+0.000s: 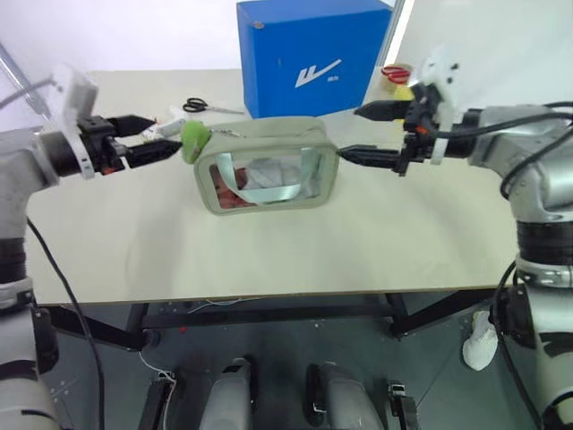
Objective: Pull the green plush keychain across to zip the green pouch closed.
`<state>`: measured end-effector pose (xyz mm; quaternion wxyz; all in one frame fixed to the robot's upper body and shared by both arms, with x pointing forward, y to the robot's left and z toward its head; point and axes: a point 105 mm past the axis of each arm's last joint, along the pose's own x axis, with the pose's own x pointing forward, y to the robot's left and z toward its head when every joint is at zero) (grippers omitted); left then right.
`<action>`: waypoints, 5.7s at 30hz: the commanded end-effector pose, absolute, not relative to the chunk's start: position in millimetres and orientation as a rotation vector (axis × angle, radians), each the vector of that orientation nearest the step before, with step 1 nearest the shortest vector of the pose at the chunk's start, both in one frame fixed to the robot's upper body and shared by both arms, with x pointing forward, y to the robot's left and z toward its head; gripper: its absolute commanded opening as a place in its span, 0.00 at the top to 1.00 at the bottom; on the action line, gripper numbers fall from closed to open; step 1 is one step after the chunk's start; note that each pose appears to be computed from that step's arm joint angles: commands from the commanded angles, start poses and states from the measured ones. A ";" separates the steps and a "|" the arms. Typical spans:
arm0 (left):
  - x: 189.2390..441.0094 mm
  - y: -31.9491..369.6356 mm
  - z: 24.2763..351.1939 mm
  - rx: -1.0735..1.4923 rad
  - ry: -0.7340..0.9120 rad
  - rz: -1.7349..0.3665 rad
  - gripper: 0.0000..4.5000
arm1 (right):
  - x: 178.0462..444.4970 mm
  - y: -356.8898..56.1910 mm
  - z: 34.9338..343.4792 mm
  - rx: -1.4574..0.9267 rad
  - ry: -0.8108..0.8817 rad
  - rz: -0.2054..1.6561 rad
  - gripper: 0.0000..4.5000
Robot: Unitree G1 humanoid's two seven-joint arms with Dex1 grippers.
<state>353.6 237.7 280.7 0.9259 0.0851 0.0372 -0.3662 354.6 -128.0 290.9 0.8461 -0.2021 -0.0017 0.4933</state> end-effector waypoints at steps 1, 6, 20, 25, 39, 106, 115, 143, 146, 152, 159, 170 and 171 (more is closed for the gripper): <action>355.2 239.0 300.2 0.235 0.001 -0.732 0.01 | 360.2 -126.7 293.1 -0.491 -0.036 1.024 0.00; 354.0 238.3 304.3 0.252 -0.021 -0.726 0.01 | 360.3 -118.9 298.1 -0.510 -0.073 1.044 0.00; 341.1 246.4 313.5 0.271 -0.019 -0.743 0.01 | 370.8 -91.5 305.2 -0.630 -0.115 1.136 0.00; 342.6 242.3 310.9 0.270 -0.027 -0.740 0.01 | 391.3 -69.5 295.5 -0.719 -0.112 1.169 0.00; 332.0 248.1 301.8 0.267 -0.021 -0.685 0.00 | 408.1 -52.2 278.7 -0.866 -0.097 1.217 0.61; 350.0 272.2 286.2 0.237 0.009 -0.600 0.00 | 352.4 -80.7 269.4 -0.801 -0.116 1.289 0.40; 364.4 264.9 266.5 0.240 0.032 -0.598 0.00 | 351.1 -78.8 254.5 -0.777 -0.080 1.337 0.91; 376.9 249.2 275.5 0.150 -0.028 -0.646 1.00 | 354.0 -70.3 255.6 -0.774 -0.113 1.317 1.00; 371.7 245.2 307.3 0.132 -0.091 -0.682 1.00 | 354.6 -70.6 255.9 -0.771 -0.115 1.311 1.00; 360.3 202.5 314.1 0.242 -0.059 -0.856 1.00 | 356.9 -69.6 255.3 -0.767 -0.118 1.300 1.00; 368.7 176.0 288.1 0.360 -0.005 -0.889 1.00 | 357.9 -69.3 256.0 -0.769 -0.128 1.287 1.00; 362.3 186.8 313.6 0.382 -0.069 -0.887 0.39 | 360.0 -68.4 255.8 -0.770 -0.132 1.281 1.00; 361.6 189.8 316.5 0.395 -0.071 -0.874 0.29 | 360.3 -67.8 255.8 -0.769 -0.134 1.282 1.00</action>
